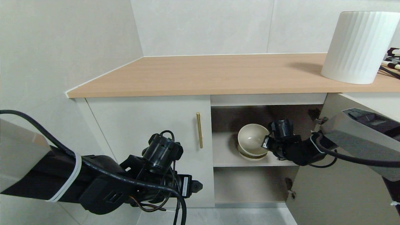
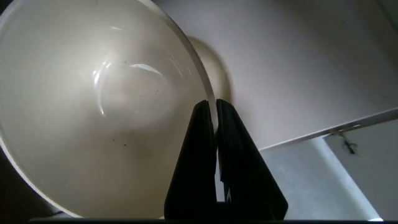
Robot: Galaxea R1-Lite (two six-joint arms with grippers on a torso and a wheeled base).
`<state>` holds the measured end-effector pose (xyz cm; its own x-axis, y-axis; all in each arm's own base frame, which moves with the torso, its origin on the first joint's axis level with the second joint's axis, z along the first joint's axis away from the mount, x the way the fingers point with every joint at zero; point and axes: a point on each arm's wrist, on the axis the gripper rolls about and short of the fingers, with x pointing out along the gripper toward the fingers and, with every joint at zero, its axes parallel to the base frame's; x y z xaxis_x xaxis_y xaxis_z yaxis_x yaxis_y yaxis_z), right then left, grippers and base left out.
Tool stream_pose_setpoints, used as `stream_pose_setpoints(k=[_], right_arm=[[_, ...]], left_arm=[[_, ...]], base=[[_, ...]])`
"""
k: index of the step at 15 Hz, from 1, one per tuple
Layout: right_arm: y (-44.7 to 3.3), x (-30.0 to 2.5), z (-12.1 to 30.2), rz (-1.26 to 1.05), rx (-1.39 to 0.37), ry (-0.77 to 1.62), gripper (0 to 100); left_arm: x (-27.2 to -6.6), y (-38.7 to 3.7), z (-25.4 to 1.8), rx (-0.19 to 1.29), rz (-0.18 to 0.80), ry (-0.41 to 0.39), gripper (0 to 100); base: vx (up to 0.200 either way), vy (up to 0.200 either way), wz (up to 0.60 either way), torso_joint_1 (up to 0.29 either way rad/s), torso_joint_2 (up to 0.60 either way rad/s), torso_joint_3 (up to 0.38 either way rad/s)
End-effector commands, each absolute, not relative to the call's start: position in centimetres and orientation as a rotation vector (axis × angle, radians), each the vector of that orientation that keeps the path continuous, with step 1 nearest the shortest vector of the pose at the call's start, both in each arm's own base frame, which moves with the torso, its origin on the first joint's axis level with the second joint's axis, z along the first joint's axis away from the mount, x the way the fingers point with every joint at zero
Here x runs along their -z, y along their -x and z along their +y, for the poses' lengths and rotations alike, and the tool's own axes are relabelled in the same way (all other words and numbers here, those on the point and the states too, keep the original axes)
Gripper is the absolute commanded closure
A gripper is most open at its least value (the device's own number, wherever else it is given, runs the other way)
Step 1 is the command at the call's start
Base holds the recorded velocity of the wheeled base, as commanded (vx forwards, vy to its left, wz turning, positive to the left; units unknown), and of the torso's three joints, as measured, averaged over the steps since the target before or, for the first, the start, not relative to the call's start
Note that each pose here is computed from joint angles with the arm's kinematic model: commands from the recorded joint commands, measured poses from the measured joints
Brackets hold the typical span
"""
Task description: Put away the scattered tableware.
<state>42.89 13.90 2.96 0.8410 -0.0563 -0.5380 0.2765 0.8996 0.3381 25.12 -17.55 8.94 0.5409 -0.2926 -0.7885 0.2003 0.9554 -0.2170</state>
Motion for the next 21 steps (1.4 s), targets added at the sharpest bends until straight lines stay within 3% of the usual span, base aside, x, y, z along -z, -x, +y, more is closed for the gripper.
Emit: stream_pose_setpoints(k=[1, 9, 10, 17, 21], right_arm=[[-43.1, -2.0, 13.8, 0.563, 0.191, -0.413, 100], [-43.2, -1.7, 13.9, 0.568, 0.192, -0.409, 100], [-43.2, -1.6, 13.9, 0.572, 0.191, -0.407, 0], [-42.7, -2.2, 13.9, 0.574, 0.184, -0.406, 0], [-36.5, -8.9, 13.9, 0.579, 0.102, -0.384, 0]], left_arm=[[-8.9, -25.2, -17.6, 0.292, 0.958, 0.105, 0], [-8.9, -25.2, -17.6, 0.293, 0.956, 0.105, 0], [-8.9, -25.2, -17.6, 0.292, 0.958, 0.105, 0], [-8.9, -25.1, -17.6, 0.292, 0.955, 0.107, 0], [-12.9, -23.9, -16.1, 0.301, 0.835, 0.162, 0]], base=[[0.000, 0.000, 0.00, 0.000, 0.00, 0.000], [0.000, 0.000, 0.00, 0.000, 0.00, 0.000], [0.000, 0.000, 0.00, 0.000, 0.00, 0.000], [0.000, 0.000, 0.00, 0.000, 0.00, 0.000], [0.000, 0.000, 0.00, 0.000, 0.00, 0.000]])
